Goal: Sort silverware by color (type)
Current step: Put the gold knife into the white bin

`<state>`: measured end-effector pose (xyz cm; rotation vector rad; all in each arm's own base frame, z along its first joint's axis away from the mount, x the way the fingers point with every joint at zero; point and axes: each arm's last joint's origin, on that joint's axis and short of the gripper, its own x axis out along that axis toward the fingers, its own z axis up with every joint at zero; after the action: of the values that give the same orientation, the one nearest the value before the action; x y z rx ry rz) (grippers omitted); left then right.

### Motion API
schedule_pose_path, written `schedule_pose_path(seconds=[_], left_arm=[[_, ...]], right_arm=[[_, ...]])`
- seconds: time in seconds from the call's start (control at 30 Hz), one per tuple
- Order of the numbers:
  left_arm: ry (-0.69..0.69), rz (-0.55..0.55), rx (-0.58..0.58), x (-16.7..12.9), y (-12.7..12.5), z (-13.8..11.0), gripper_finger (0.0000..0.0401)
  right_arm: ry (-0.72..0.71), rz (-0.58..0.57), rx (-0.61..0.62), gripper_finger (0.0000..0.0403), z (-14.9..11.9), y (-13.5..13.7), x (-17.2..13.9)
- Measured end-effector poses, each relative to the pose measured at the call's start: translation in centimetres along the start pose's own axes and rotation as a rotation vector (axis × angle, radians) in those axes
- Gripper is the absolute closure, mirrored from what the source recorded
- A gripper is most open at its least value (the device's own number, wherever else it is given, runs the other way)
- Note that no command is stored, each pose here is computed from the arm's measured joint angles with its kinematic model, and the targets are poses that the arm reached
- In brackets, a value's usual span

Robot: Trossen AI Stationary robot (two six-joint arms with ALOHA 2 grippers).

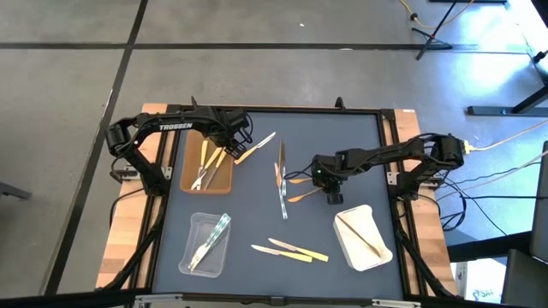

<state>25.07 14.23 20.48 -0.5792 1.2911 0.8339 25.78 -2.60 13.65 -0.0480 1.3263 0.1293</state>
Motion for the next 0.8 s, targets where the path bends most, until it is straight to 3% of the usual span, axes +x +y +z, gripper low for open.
schedule_pose_path(seconds=[0.5,0.8], left_arm=[[0.028,-0.062,0.0,-0.01,-0.18,-0.08,0.0243],[0.027,-0.063,0.0,-0.04,-0.17,-0.09,0.0243]], right_arm=[[-0.005,0.003,-0.001,0.0394,0.03,0.0,0.05],[-0.006,0.008,-0.001,0.0396,0.04,0.01,0.06]])
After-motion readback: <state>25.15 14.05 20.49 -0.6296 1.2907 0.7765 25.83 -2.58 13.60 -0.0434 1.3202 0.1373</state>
